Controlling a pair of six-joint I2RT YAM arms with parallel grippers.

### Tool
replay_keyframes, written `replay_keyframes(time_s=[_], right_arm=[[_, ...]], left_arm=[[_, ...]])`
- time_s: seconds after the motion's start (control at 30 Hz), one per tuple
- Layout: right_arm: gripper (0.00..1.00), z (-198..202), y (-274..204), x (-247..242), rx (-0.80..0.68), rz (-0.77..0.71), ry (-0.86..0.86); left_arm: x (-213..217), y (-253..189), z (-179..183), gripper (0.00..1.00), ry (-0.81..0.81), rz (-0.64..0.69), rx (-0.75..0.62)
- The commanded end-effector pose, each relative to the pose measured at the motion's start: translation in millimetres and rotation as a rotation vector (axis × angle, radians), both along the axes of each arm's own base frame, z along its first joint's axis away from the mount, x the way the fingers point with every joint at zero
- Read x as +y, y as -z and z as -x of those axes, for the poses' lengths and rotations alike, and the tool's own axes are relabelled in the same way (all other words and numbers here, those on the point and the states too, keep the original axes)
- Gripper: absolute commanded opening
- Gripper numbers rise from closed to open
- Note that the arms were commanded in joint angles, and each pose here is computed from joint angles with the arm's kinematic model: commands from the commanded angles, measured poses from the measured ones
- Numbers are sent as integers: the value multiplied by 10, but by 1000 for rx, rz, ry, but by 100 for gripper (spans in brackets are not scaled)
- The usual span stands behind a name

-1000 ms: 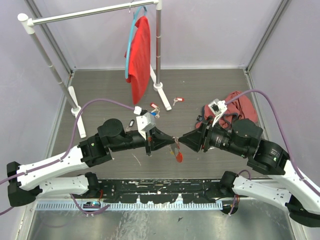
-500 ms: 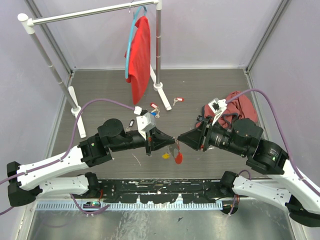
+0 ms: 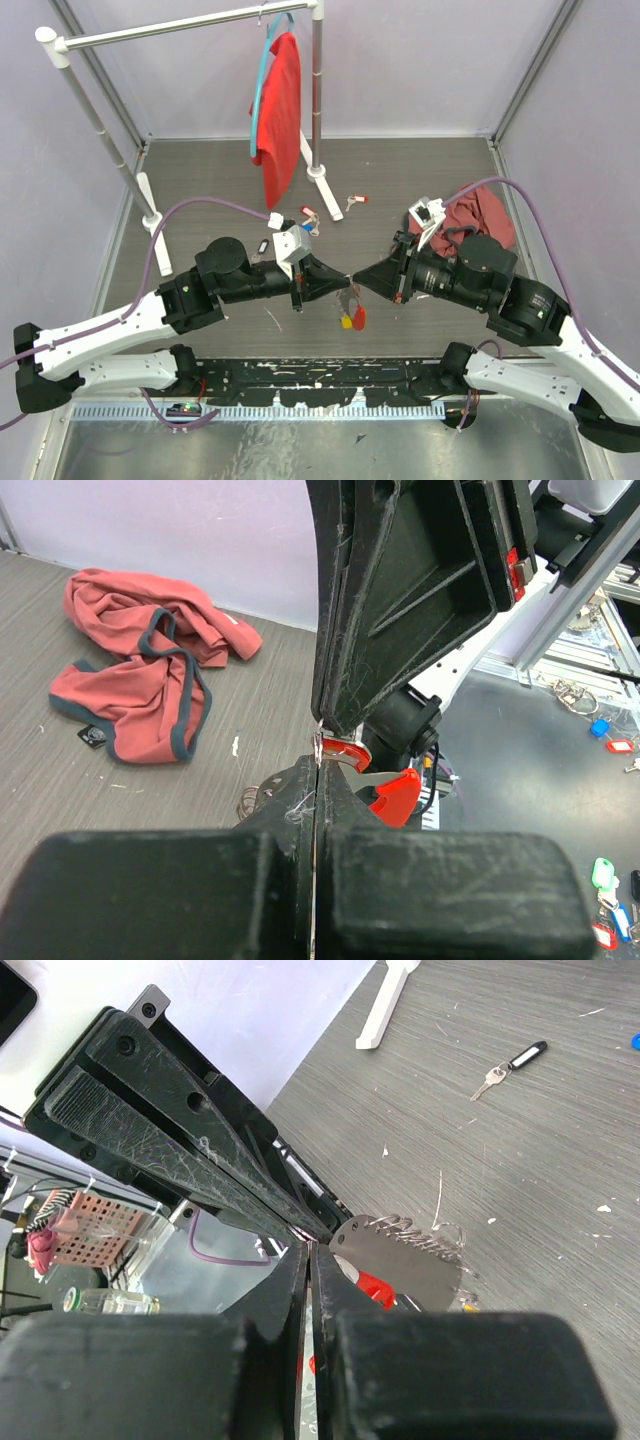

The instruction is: Put the keys on the keyring

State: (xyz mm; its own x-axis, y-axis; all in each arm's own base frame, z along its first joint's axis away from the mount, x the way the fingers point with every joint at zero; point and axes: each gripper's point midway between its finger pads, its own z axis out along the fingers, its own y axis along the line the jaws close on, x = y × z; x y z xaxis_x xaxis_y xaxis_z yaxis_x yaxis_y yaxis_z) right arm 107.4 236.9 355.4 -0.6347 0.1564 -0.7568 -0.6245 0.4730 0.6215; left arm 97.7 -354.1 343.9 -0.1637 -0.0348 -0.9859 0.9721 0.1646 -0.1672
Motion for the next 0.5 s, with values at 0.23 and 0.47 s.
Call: replay_keyframes(time_s=[0.23,0.47], right_arm=[[1,-9,-115,-14,-35,-31,7],[1,-32,-95,-60,-33,-23,34]], left_arm=[[15,-248,19,0,2,79,-30],[7,-239,11,0,1,77,-31]])
